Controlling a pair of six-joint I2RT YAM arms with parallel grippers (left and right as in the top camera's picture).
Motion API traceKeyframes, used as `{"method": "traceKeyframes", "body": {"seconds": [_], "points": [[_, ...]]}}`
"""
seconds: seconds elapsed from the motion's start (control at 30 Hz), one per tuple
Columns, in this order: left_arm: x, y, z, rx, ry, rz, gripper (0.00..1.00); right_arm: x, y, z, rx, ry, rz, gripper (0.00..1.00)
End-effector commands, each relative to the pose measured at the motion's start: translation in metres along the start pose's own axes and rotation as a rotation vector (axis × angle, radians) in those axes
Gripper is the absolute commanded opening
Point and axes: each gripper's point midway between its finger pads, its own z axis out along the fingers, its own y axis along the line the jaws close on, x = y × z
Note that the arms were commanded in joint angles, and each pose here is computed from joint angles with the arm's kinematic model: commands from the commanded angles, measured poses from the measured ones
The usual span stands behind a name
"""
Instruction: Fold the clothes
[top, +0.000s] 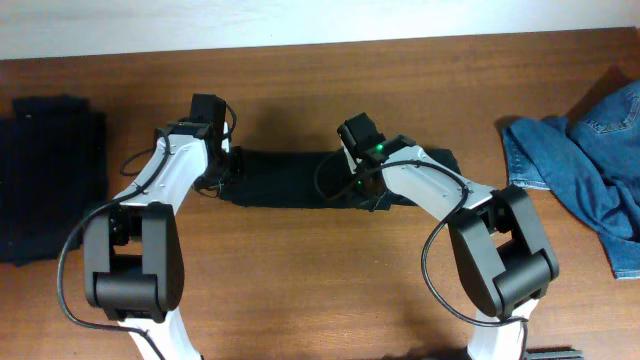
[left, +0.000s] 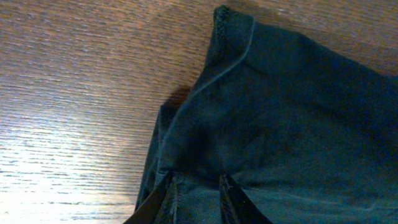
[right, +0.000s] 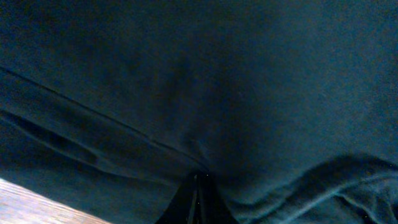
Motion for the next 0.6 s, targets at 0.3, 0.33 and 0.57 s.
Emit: {"method": "traceKeyframes", "body": {"seconds": [0.3, 0.33, 0.57], "points": [[0.001, 0.005, -0.005, -0.027, -0.009, -0.008, 0.24, -0.059, 0.028, -0.072, -0.139, -0.187, -0.007, 0.10], [0.001, 0.005, -0.005, -0.028, -0.008, -0.008, 0.24, -0.061, 0.024, -0.078, -0.121, -0.196, -0.003, 0.10], [0.002, -0.010, -0.005, 0.058, 0.004, -0.007, 0.17, -0.048, -0.022, -0.081, -0.044, -0.129, 0.116, 0.08]]}}
